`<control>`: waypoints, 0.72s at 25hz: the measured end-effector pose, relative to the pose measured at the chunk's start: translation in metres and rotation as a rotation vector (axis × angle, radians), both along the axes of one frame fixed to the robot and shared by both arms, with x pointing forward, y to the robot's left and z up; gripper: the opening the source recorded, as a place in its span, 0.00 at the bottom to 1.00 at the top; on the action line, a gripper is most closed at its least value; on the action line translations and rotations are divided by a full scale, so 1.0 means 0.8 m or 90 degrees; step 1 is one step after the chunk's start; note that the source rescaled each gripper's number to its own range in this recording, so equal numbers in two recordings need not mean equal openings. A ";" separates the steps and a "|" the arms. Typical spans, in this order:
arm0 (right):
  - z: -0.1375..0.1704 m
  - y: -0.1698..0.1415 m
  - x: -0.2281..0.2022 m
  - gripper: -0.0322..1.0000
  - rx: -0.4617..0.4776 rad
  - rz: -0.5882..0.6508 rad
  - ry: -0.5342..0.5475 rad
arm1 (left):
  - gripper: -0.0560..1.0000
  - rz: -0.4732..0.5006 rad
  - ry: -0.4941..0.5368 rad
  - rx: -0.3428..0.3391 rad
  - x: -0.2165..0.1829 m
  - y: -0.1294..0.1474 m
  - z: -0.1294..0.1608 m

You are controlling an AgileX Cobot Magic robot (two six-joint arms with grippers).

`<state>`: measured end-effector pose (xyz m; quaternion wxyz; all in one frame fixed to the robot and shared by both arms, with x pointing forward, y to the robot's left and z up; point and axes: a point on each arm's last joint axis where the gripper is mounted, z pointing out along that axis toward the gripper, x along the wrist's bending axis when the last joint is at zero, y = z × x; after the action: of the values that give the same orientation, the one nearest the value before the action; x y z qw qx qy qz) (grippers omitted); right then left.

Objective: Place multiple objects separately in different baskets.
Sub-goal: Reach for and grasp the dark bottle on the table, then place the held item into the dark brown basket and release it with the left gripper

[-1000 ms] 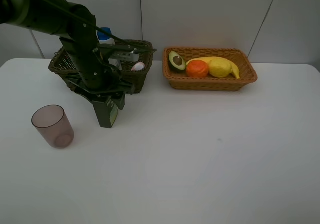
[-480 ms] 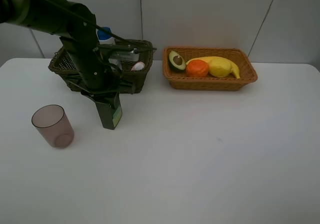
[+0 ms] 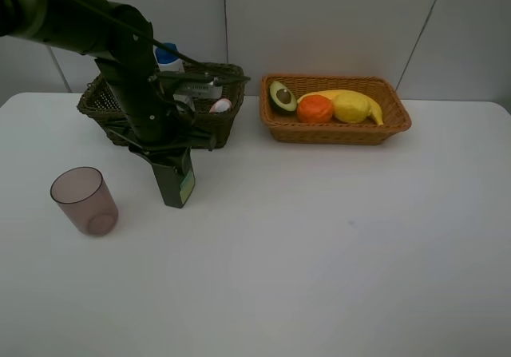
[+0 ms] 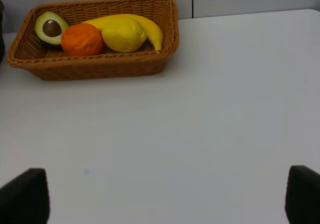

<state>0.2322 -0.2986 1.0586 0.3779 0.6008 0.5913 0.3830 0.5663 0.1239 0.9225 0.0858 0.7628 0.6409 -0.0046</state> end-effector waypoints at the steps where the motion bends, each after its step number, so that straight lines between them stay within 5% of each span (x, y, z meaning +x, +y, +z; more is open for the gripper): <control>1: 0.000 0.000 0.000 1.00 0.000 0.000 0.000 | 0.50 0.001 0.004 -0.001 -0.001 0.000 0.001; 18: 0.000 0.000 0.000 1.00 0.000 0.000 0.000 | 0.50 -0.006 -0.002 -0.016 -0.030 0.013 0.078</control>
<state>0.2322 -0.2986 1.0586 0.3779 0.6008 0.5913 0.3830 0.5426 0.1342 0.9853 0.0964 0.7645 0.6373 -0.0116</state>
